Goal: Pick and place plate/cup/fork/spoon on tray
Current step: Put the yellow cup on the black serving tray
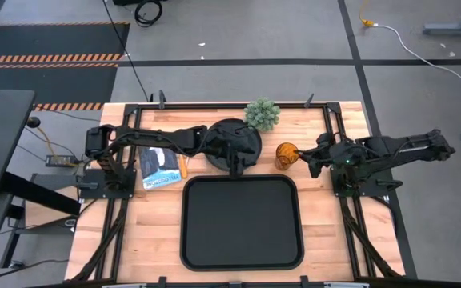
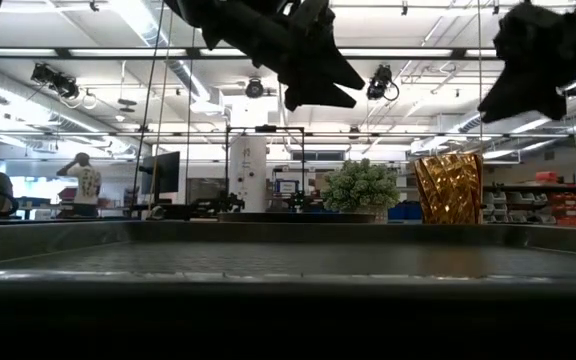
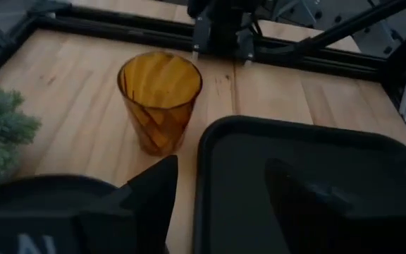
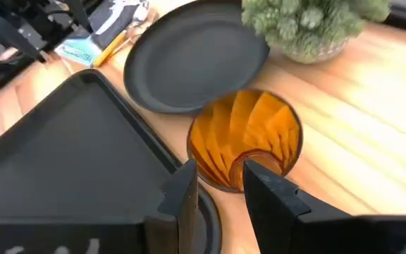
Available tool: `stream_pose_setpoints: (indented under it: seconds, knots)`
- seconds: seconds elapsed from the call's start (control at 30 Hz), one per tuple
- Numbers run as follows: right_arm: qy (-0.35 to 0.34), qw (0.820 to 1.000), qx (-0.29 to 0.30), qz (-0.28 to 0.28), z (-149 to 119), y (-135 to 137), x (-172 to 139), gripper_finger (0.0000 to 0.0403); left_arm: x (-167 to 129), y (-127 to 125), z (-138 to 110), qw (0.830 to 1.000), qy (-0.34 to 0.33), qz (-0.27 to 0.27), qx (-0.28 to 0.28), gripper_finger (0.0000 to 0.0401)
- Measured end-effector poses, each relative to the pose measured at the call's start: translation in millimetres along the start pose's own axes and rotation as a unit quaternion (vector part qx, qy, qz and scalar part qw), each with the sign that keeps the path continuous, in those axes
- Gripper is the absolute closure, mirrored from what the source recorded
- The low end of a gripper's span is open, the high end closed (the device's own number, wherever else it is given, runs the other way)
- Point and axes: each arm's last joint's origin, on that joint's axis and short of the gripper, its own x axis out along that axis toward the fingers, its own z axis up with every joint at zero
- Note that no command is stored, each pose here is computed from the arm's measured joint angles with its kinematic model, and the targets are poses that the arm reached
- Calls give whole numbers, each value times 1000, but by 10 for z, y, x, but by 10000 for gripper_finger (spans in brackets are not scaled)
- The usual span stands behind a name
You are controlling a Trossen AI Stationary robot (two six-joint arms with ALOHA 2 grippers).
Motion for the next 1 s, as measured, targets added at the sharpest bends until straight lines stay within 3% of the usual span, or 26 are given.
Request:
stream_pose_setpoints:
  seconds: [0.17,0.27,0.43,0.57,0.73,0.87,1.0]
  knots:
    - [81,993,-45,-68,198,114,-70,282,-2,33,-1,1000,1,-5,4,188]
    - [165,978,-58,-114,218,127,-8,282,47,59,-36,1000,6,-3,2,189]
    - [265,950,-85,-141,208,154,191,282,126,72,-99,1000,15,-4,21,174]
    - [292,936,-116,-161,226,156,391,273,179,105,-171,998,35,-1,44,150]
    - [283,942,-110,-146,253,155,578,260,113,252,-204,997,65,18,48,146]
    - [297,936,-108,-158,217,96,647,259,47,376,-182,996,68,31,47,158]
    - [278,941,-124,-146,182,51,745,258,29,443,-201,996,77,21,50,168]
